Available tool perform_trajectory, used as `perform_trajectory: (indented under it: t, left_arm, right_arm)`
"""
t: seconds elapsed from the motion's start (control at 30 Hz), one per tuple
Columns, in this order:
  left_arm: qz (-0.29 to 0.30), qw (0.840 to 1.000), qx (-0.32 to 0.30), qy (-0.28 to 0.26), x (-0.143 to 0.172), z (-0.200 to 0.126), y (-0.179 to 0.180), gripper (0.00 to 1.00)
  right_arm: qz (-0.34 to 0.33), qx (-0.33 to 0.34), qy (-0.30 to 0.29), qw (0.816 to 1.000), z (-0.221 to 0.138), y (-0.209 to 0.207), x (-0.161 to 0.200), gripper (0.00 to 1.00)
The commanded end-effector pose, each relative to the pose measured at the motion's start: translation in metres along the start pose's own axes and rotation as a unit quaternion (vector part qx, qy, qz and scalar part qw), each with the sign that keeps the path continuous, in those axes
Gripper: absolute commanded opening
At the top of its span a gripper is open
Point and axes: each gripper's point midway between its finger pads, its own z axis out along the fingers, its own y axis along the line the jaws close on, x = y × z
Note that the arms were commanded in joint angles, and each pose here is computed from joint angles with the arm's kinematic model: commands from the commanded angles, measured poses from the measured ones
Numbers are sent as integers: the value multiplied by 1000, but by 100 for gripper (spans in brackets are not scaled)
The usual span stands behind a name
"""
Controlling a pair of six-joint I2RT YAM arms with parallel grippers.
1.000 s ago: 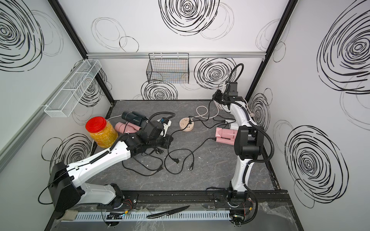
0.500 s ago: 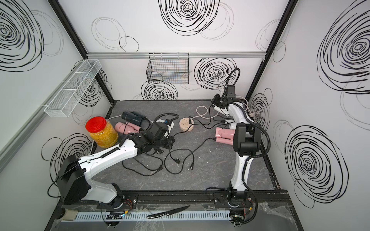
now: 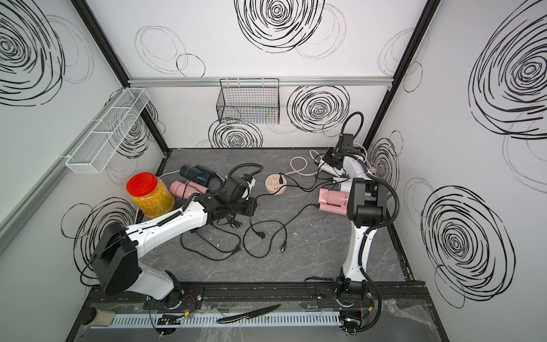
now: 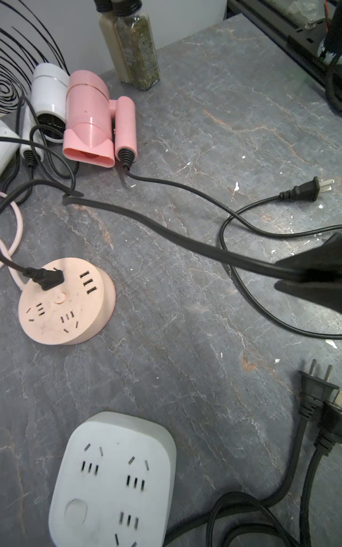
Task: Charge the blow dryers
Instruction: Pick up the plug from the center of the board.
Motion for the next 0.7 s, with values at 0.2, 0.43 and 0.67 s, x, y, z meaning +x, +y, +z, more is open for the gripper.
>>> perform_trajectory:
  t: [0.2,0.43,0.67]
  left_arm:
    - [57,997,13,-58,-57,-4,-17,7]
    - [60,997,19,-42,-66,9,-20,7]
    - [21,1000,10,-21,-66,42,-12,7]
  right_arm:
    - [17,37,-16,999,-6,-24,-9,11]
    - [-17,-12,-6,1000,-14,12,-2,32]
    - [-64,-75,-7,995,-45,56,10,52]
